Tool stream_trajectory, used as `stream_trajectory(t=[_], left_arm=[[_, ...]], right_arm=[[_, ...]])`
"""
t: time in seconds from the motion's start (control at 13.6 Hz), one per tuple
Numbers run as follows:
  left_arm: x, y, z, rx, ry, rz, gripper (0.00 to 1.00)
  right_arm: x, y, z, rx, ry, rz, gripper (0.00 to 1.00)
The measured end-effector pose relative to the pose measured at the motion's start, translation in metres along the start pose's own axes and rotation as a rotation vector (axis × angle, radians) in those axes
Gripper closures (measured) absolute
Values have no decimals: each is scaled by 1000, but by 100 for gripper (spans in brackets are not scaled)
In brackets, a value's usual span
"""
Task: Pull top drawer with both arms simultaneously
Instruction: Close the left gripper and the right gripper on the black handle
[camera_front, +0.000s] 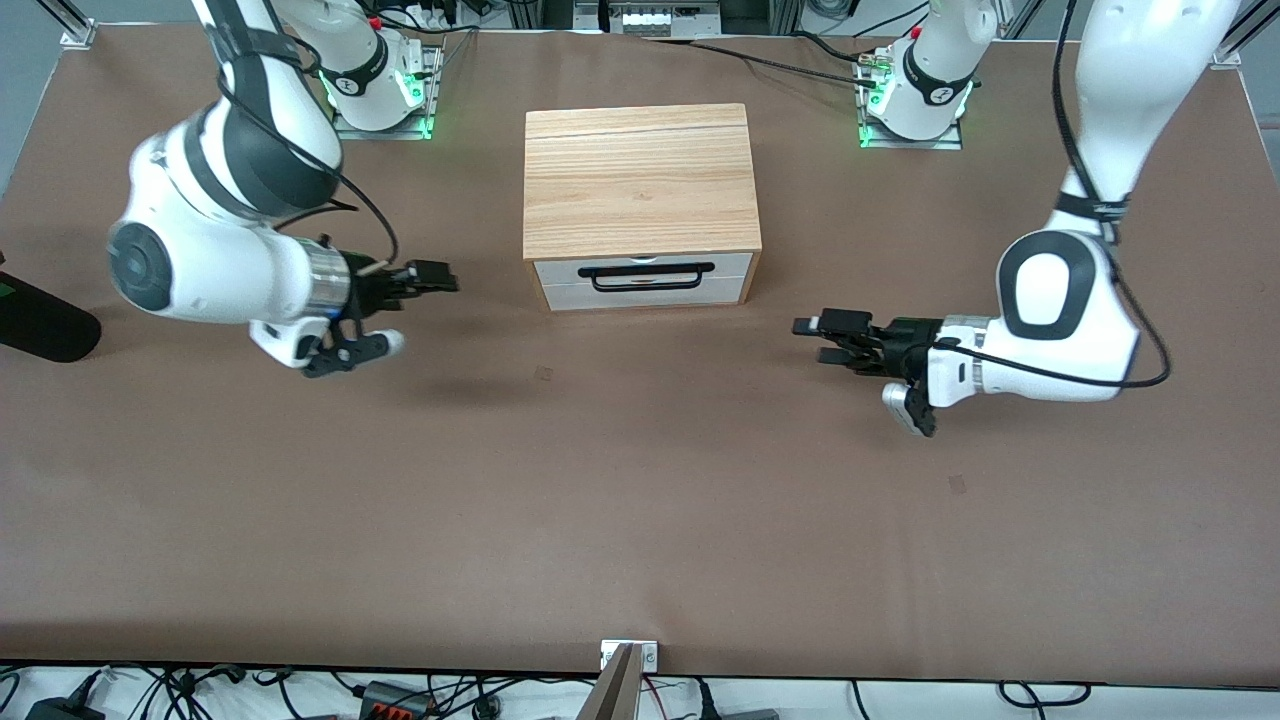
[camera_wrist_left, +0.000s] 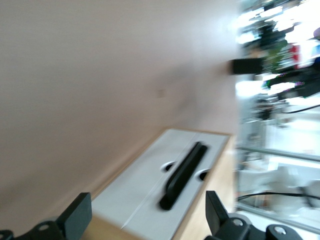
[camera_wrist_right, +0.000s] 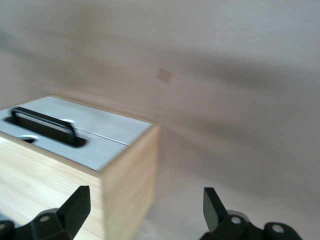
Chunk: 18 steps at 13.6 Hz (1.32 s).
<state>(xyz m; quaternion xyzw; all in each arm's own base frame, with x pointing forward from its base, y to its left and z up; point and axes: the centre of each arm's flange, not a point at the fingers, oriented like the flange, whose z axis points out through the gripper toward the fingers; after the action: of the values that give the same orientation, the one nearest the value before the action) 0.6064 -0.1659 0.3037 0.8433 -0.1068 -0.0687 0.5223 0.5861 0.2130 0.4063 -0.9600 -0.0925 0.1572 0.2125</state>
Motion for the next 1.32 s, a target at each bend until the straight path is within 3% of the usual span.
stream_trajectory(t=[0.07, 0.37, 0.66, 0.95, 1.25, 1.32], left_arm=[[-7, -8, 10, -58, 26, -4, 0], [-22, -23, 33, -177, 93, 13, 0], [-49, -50, 81, -309, 173, 1, 0], [-65, -60, 120, -395, 206, -47, 0], [-84, -61, 144, -456, 227, -94, 0], [-88, -62, 147, -471, 225, -102, 0]], right_arm=[[6, -5, 10, 66, -3, 8, 0], [26, -27, 41, 336, 14, 18, 0], [47, -17, 99, 606, 21, -58, 0], [50, 1, 158, 805, 52, -87, 0], [39, 15, 220, 1047, 41, -148, 0], [38, 21, 236, 1083, 38, -156, 0]])
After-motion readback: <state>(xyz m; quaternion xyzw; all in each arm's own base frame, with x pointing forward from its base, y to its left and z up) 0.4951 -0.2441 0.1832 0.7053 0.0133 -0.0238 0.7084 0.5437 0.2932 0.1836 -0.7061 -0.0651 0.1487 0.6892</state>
